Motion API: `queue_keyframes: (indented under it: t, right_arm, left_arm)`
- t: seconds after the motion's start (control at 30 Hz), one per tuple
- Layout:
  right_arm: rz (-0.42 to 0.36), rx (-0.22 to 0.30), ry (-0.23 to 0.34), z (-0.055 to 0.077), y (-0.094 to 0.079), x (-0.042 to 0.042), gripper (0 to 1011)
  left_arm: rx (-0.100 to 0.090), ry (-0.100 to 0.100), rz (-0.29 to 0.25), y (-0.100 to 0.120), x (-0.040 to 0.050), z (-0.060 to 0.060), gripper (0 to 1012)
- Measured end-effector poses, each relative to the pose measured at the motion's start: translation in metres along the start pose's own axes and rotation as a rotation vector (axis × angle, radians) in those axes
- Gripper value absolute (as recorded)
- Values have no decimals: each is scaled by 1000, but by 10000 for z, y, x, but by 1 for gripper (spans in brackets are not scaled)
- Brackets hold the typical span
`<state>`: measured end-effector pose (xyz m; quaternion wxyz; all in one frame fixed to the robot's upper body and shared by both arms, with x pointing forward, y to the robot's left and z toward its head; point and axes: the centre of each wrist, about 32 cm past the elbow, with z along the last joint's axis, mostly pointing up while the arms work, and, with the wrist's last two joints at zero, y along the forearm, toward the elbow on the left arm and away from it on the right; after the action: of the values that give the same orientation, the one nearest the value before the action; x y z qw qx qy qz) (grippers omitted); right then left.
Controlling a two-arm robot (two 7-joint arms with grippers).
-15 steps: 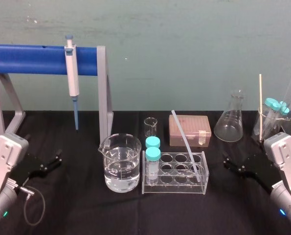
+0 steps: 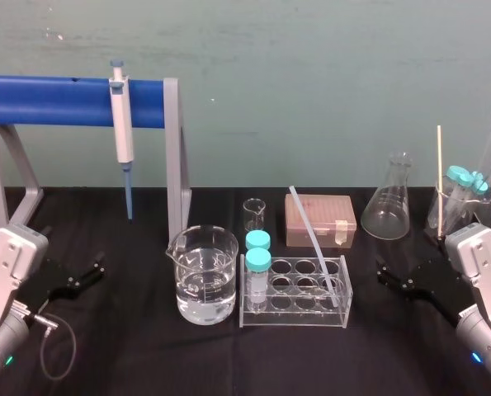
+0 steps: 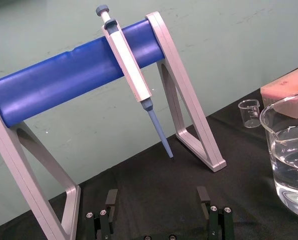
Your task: Pick up the stirring rod with one hand, then place it down.
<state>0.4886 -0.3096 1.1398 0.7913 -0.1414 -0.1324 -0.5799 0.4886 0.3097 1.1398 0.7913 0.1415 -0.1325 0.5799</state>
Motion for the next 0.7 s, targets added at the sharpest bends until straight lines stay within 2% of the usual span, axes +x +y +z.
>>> queue_keyframes:
  t: [0.7]
  right_arm:
    - [0,0,0,0,0,0,1003]
  left_arm:
    - [0,0,0,0,0,0,1000]
